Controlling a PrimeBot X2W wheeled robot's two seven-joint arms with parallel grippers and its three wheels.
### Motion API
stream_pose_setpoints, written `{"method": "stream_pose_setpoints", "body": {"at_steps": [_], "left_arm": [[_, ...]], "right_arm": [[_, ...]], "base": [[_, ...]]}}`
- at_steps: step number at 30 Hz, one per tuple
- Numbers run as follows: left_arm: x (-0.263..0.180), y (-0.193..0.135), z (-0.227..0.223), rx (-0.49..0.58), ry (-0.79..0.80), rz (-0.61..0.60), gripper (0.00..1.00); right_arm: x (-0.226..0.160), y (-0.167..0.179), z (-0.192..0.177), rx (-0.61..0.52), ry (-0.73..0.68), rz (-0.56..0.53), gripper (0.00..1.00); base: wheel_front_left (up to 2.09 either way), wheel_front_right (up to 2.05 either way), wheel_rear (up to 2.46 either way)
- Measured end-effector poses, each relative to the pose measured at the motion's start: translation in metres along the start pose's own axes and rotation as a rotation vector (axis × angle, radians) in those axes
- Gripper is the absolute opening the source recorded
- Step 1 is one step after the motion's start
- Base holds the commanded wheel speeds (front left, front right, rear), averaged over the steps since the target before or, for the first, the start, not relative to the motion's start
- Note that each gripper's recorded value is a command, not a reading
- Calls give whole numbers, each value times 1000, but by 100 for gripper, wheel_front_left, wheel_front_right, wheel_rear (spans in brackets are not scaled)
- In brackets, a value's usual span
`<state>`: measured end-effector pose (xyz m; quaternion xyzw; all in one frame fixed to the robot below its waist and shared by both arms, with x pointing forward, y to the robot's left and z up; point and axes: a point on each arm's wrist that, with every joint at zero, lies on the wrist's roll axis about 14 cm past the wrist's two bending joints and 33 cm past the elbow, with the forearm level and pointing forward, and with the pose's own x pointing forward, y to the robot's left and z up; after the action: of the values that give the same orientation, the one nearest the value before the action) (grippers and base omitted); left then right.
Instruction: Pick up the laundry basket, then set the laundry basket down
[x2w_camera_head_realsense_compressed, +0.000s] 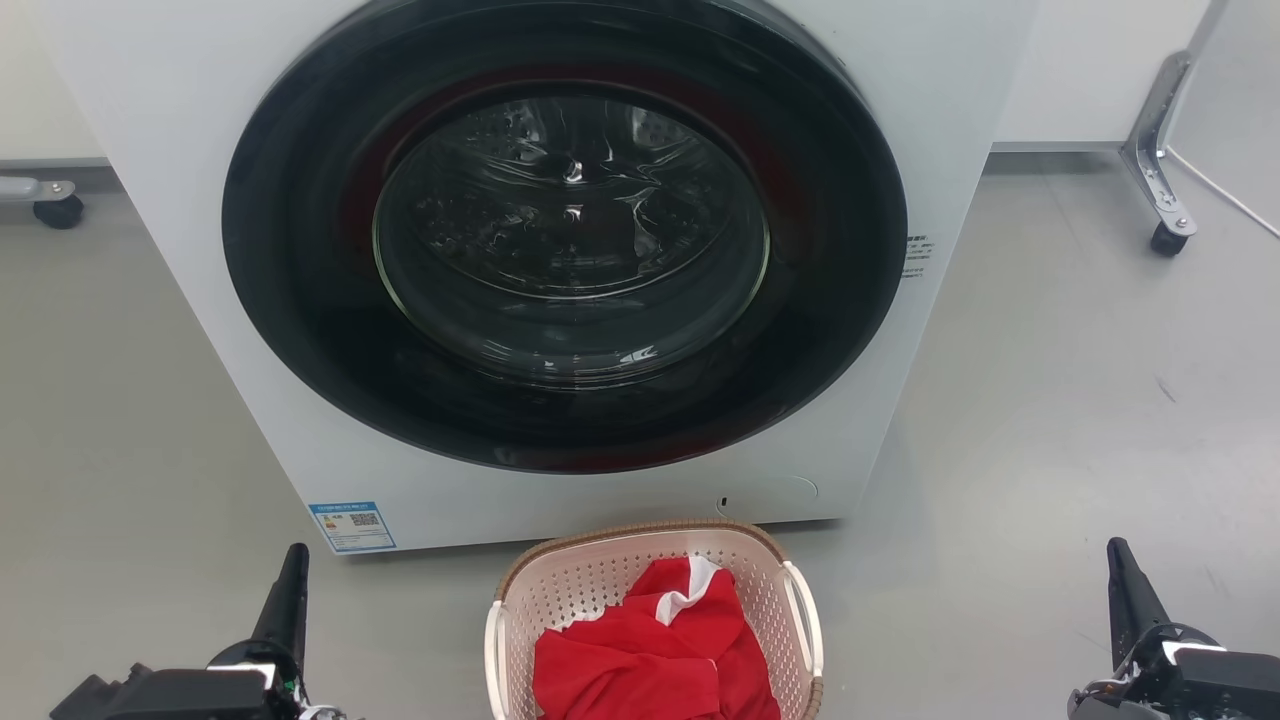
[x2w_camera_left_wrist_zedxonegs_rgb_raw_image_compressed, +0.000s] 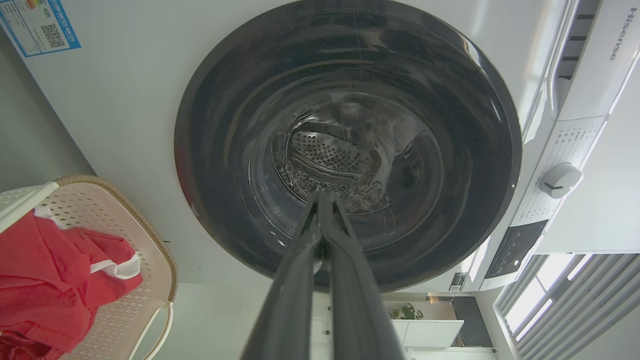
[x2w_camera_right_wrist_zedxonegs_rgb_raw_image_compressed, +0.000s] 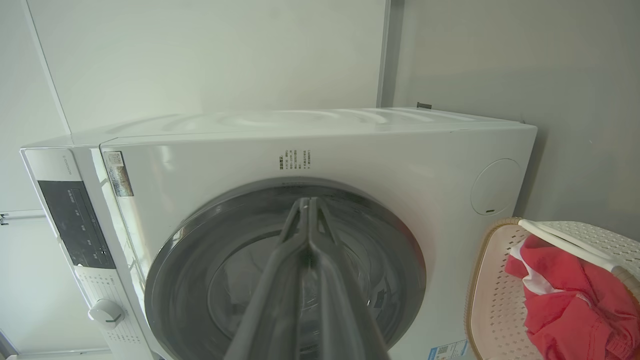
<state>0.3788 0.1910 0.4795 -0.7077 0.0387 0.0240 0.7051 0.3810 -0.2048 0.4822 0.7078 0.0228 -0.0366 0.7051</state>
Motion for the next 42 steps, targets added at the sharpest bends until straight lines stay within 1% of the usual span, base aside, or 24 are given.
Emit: {"method": "stream_pose_setpoints", "body": {"at_steps": [42], "left_arm": [[0,0,0,0,0,1,0]], "right_arm": [[0,0,0,1,0,0,0]], "base": [[0,0,0]]}}
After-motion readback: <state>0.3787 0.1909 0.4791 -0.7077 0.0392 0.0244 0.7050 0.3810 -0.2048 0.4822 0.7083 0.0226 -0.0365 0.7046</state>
